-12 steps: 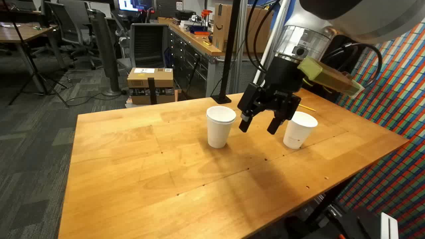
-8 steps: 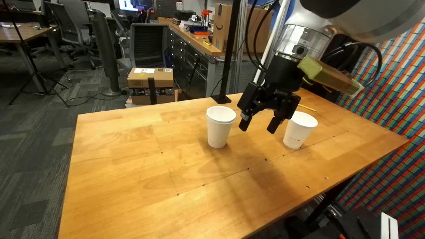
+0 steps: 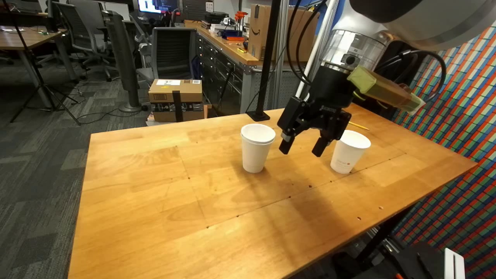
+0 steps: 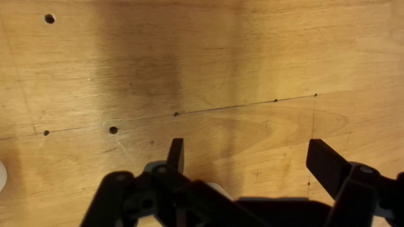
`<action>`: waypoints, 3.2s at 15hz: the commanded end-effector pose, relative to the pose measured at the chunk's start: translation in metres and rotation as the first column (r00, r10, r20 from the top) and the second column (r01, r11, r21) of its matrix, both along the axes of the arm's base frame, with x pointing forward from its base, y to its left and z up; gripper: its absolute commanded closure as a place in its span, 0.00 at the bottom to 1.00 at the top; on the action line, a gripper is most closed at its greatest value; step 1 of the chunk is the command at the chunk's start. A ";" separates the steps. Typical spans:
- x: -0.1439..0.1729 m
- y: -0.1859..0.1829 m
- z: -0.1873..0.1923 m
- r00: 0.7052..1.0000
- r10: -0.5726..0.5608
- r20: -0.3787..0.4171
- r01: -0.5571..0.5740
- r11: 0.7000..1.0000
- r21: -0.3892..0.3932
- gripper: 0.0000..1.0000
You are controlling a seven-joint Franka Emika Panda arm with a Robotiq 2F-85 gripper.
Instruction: Stack the cups
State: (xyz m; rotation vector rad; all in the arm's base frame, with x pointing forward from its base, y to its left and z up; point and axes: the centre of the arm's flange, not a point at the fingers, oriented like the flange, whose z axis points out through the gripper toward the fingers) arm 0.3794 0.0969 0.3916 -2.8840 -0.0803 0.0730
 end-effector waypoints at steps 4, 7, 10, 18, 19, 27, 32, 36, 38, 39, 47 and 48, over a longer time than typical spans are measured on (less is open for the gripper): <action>0.003 -0.029 0.004 0.997 0.072 0.022 -0.071 0.997 -0.037 0.00; 0.009 -0.056 0.007 0.989 0.136 0.054 -0.131 0.987 -0.092 0.00; 0.017 -0.086 0.012 0.978 0.196 0.074 -0.184 0.973 -0.141 0.00; 0.036 -0.143 0.031 0.926 0.355 0.127 -0.324 0.922 -0.215 0.00; 0.038 -0.146 0.032 0.918 0.375 0.132 -0.342 0.914 -0.219 0.00; 0.044 -0.160 0.017 0.847 0.511 0.145 -0.476 0.852 -0.219 0.00; 0.046 -0.180 -0.005 0.827 0.546 0.137 -0.516 0.832 -0.203 0.00; 0.046 -0.187 -0.027 0.817 0.564 0.120 -0.542 0.822 -0.175 0.00; 0.047 -0.183 -0.041 0.815 0.569 0.106 -0.553 0.820 -0.151 0.00; 0.047 -0.178 -0.048 0.813 0.574 0.098 -0.560 0.817 -0.139 0.00; 0.052 -0.149 -0.091 0.789 0.611 0.061 -0.608 0.791 -0.062 0.00; 0.053 -0.148 -0.094 0.789 0.612 0.058 -0.609 0.791 -0.057 0.03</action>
